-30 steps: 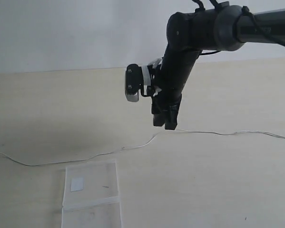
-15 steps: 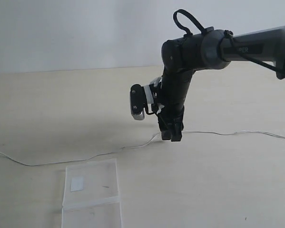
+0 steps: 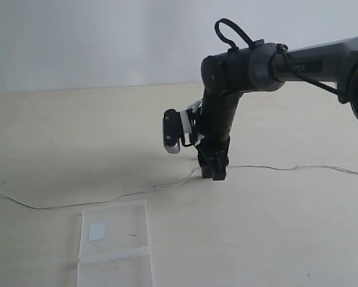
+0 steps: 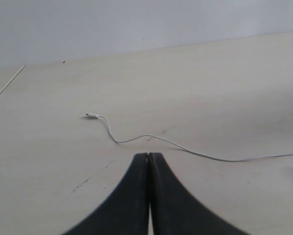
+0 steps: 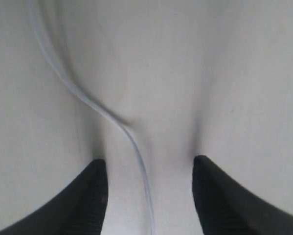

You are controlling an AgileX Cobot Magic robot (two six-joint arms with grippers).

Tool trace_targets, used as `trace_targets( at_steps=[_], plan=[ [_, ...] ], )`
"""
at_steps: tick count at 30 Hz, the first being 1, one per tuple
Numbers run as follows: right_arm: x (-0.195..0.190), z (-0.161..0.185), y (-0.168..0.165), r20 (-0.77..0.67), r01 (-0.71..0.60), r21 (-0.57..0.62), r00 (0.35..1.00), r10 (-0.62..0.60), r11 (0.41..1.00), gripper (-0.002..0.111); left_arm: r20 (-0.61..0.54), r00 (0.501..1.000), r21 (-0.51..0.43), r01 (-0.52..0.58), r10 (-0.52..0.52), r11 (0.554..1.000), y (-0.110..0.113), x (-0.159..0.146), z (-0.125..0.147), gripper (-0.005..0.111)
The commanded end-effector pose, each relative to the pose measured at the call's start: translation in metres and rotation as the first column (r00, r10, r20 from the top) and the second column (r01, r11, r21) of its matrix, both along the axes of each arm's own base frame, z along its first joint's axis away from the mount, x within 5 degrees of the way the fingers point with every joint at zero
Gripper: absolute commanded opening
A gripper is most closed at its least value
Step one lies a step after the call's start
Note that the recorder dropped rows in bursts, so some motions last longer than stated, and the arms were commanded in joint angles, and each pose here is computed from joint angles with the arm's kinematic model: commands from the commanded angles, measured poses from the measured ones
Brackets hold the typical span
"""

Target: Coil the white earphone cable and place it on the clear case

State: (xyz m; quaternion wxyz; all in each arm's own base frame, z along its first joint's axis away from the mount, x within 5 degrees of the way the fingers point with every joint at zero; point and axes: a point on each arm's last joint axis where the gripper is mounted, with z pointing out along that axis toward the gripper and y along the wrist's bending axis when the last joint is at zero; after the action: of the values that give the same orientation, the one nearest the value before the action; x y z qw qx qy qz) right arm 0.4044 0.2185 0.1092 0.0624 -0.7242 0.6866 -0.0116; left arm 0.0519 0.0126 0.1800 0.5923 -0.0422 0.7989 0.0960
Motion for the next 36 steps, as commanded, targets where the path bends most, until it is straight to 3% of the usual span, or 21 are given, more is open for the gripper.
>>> trace_targets(
  at_steps=[1, 7, 8, 15, 26, 27, 28, 30, 31, 36],
  plan=[
    [-0.002, -0.027, 0.000, -0.051, 0.049, -0.019, 0.997, -0.050, 0.999, 0.040, 0.014, 1.000, -0.007, -0.001, 0.001, 1.000, 0.000, 0.000, 0.001, 0.000],
    [-0.004, -0.027, -0.001, -0.065, 0.049, -0.029, 0.997, -0.051, 0.998, 0.002, 0.014, 1.000, -0.007, -0.001, 0.001, 1.000, 0.000, 0.000, 0.001, 0.000],
    [-0.004, -0.026, -0.001, -0.069, 0.054, -0.035, 0.996, -0.057, 0.998, 0.000, 0.014, 1.000, -0.007, -0.001, 0.001, 1.000, 0.000, 0.000, 0.001, 0.000],
    [-0.003, 0.000, -0.001, -0.030, 0.166, 0.000, 0.986, -0.166, 0.986, 0.000, 0.014, 1.000, -0.007, -0.001, 0.001, 1.000, 0.000, 0.000, 0.001, 0.000],
    [-0.021, 0.154, -0.009, 0.213, 0.200, 0.253, 0.943, -0.256, 0.947, 0.000, 0.014, 1.000, -0.007, -0.001, 0.001, 1.000, 0.000, 0.000, 0.001, 0.000],
    [-0.033, 0.189, -0.011, 0.237, 0.192, 0.344, 0.929, -0.283, 0.919, 0.000, 0.014, 1.000, -0.007, -0.001, 0.001, 1.000, 0.000, 0.000, 0.001, 0.000],
    [-0.039, 0.202, -0.012, 0.245, 0.187, 0.382, 0.924, -0.294, 0.905, 0.000, 0.014, 1.000, -0.007, -0.001, 0.001, 1.000, 0.000, 0.000, 0.001, 0.000],
    [-0.063, 0.254, -0.017, 0.241, 0.186, 0.553, 0.897, -0.370, 0.812, 0.000, 0.014, 1.000, -0.007, -0.001, 0.001, 1.000, 0.000, 0.000, 0.001, 0.000],
    [-0.081, 0.284, -0.021, 0.203, 0.203, 0.654, 0.881, -0.428, 0.728, 0.000, 0.014, 1.000, -0.007, -0.001, 0.001, 1.000, 0.000, 0.000, 0.001, 0.000],
    [-0.133, 0.360, -0.048, 0.301, 0.062, 0.799, 0.819, -0.488, 0.598, 0.000, 0.014, 1.000, -0.007, -0.001, 0.001, 1.000, 0.000, 0.000, 0.001, 0.000]
  ],
)
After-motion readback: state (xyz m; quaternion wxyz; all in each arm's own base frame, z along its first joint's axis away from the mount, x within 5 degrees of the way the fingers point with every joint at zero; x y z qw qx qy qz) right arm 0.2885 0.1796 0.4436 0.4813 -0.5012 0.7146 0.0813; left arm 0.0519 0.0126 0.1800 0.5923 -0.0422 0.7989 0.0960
